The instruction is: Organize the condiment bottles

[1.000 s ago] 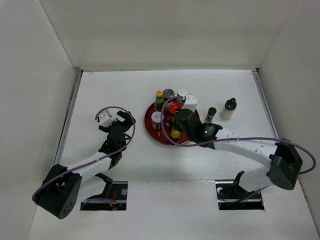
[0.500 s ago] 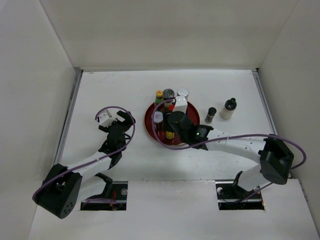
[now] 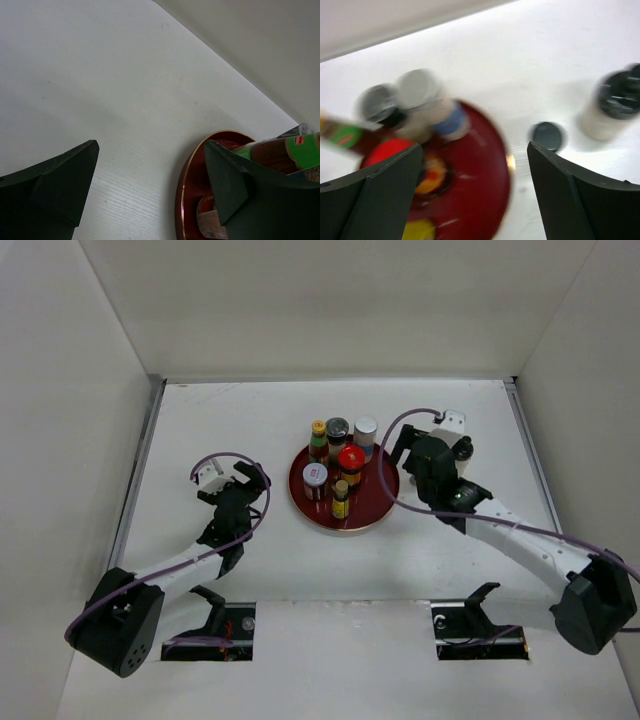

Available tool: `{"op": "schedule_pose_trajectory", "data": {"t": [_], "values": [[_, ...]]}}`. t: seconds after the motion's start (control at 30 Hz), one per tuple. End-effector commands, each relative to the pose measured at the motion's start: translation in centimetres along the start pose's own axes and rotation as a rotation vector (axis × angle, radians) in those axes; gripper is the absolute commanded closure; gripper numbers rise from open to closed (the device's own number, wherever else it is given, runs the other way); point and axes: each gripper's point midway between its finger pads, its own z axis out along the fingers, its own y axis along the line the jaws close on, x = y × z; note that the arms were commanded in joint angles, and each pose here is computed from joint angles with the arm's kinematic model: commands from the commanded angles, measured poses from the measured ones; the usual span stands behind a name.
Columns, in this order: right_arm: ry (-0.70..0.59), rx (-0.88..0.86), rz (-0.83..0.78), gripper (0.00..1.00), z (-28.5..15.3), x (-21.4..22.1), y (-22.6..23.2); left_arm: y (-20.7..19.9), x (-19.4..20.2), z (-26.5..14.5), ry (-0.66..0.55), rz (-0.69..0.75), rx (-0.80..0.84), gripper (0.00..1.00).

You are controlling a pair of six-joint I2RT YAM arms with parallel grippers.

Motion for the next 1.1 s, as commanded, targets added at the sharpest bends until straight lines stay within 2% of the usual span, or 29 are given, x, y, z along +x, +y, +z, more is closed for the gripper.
{"op": "schedule_pose_trajectory", "data": {"t": [0.0,0.1,0.23,0.33,0.5,0.6,0.73,0.8,0.93,1.07], "values": [[0.019,0.130,0.017,0.07,2.2,1.5,-4.0,-1.2,-1.0,0.3,-0.028,-0.038,0.034,0.14],[0.052,0.194,0.018,0.07,4.2,2.7,-6.2,-1.3,-0.9,0.4,-0.023,-0.038,0.038,0.14],[0.050,0.150,0.030,0.09,6.1,3.7,-6.3,-1.2,-0.7,0.5,-0.020,-0.035,0.033,0.14],[0.075,0.179,0.030,0.11,7.1,4.7,-7.4,-1.2,-0.7,0.5,-0.020,-0.034,0.032,0.14],[0.122,0.203,0.024,0.26,8.6,6.3,-8.2,-1.2,-0.7,0.5,-0.020,-0.034,0.032,0.14],[0.116,0.222,0.015,0.38,9.0,6.3,-8.7,-1.3,-0.6,0.5,-0.015,-0.033,0.036,0.14],[0.085,0.224,0.017,0.53,9.2,5.3,-8.7,-1.4,-0.4,0.6,-0.008,-0.030,0.039,0.14],[0.065,0.228,0.006,0.58,9.0,4.6,-8.7,-1.4,-0.4,0.6,-0.008,-0.030,0.039,0.14],[-0.001,0.237,-0.023,0.61,7.7,1.9,-8.6,-1.4,-0.4,0.6,-0.009,-0.031,0.039,0.14],[-0.041,0.161,-0.020,0.61,6.3,0.0,-5.9,-1.4,-0.4,0.6,-0.008,-0.030,0.039,0.14]]}}
